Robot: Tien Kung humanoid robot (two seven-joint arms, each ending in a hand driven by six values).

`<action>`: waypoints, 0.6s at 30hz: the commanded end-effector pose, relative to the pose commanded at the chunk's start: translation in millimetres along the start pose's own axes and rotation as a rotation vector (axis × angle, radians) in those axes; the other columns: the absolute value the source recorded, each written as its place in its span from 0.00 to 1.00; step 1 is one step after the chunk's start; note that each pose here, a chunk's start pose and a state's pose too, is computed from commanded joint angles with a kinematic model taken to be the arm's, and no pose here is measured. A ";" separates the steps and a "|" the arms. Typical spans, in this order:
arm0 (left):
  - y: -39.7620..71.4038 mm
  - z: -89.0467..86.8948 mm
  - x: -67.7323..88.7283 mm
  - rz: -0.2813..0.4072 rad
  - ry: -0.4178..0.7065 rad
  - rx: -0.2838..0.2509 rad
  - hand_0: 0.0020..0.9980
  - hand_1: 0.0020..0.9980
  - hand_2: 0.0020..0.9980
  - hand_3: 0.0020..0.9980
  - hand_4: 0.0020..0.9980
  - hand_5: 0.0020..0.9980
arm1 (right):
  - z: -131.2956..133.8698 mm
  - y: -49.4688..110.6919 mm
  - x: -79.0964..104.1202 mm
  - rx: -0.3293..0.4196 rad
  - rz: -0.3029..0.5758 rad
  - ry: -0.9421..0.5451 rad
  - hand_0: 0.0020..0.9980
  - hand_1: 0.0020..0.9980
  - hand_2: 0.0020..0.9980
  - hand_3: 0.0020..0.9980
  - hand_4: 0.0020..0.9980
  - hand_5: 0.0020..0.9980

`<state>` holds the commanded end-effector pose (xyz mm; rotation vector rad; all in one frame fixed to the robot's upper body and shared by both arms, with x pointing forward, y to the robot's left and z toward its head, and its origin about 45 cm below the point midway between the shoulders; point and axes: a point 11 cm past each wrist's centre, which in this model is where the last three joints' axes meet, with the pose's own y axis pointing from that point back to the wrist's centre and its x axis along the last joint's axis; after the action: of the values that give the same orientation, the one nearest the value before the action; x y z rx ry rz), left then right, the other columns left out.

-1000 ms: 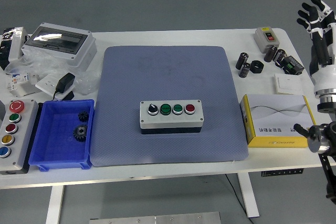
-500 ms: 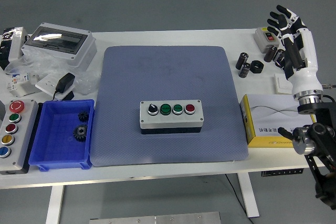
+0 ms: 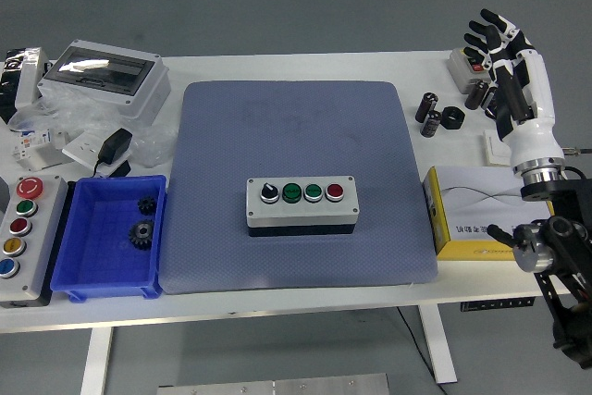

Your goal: Pick up the button,place it on the desk,press the button,press the button

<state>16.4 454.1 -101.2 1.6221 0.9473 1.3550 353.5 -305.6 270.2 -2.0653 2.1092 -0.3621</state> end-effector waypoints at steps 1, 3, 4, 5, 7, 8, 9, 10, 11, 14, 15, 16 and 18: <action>0.0 -0.3 -0.1 0.000 0.000 0.001 0.61 0.60 0.53 0.60 0.64 0.17 | 0.0 -0.1 0.0 0.000 -0.001 0.000 0.79 0.78 0.80 0.81 0.81 0.63; -0.1 -0.9 -0.3 0.000 0.001 0.002 0.61 0.60 0.53 0.60 0.64 0.17 | -0.1 -0.3 -0.2 0.000 -0.003 -0.001 0.79 0.78 0.80 0.81 0.81 0.63; -0.1 -1.2 -0.5 0.000 0.001 0.002 0.61 0.60 0.53 0.60 0.64 0.17 | -0.3 -0.3 -0.3 0.000 -0.004 -0.002 0.79 0.78 0.80 0.81 0.81 0.63; -0.2 -1.4 -0.5 0.000 0.001 0.003 0.61 0.60 0.53 0.60 0.64 0.17 | -0.4 -0.5 -0.4 0.001 -0.004 -0.002 0.79 0.78 0.80 0.81 0.81 0.63; -0.1 -1.2 -0.4 -0.001 0.002 0.001 0.61 0.60 0.53 0.60 0.64 0.17 | -0.9 -0.9 0.3 0.002 -0.005 0.000 0.80 0.78 0.80 0.81 0.81 0.63; -0.1 -0.7 -0.2 -0.001 0.003 0.000 0.61 0.60 0.53 0.60 0.64 0.17 | -1.4 -1.1 0.9 0.003 -0.004 0.001 0.80 0.78 0.80 0.81 0.81 0.63; -0.1 -0.2 0.3 0.000 0.004 -0.002 0.61 0.60 0.53 0.60 0.64 0.17 | -2.0 -1.4 1.7 0.005 -0.003 0.002 0.80 0.78 0.80 0.81 0.81 0.63; 0.0 0.1 0.8 0.000 0.005 -0.003 0.61 0.60 0.53 0.60 0.64 0.17 | -2.5 -1.6 2.4 0.006 -0.002 0.003 0.80 0.78 0.80 0.81 0.81 0.63; 0.0 0.5 1.4 0.001 0.005 -0.004 0.61 0.60 0.53 0.60 0.64 0.17 | -3.1 -1.9 3.4 0.008 -0.001 0.004 0.80 0.78 0.80 0.81 0.81 0.63; 0.0 0.8 3.5 0.005 0.007 -0.005 0.61 0.60 0.53 0.60 0.64 0.17 | -3.8 -2.2 5.2 0.009 0.001 0.005 0.81 0.79 0.80 0.81 0.82 0.64; 0.0 0.9 4.0 0.006 0.008 -0.005 0.61 0.60 0.53 0.60 0.64 0.17 | -3.6 -2.0 5.6 0.009 0.002 0.005 0.81 0.79 0.80 0.81 0.82 0.64; 0.0 1.1 4.3 0.006 0.008 -0.006 0.61 0.60 0.53 0.60 0.64 0.17 | -3.4 -1.8 6.0 0.008 0.003 0.005 0.81 0.79 0.80 0.81 0.82 0.64; 0.1 1.8 4.4 0.006 0.008 -0.008 0.61 0.60 0.53 0.60 0.64 0.17 | -2.8 -1.3 7.2 0.006 0.006 0.004 0.81 0.79 0.80 0.81 0.82 0.64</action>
<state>18.8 457.8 -99.6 1.6161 0.9417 1.3685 353.8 -312.7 273.6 -2.0564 2.1129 -0.3721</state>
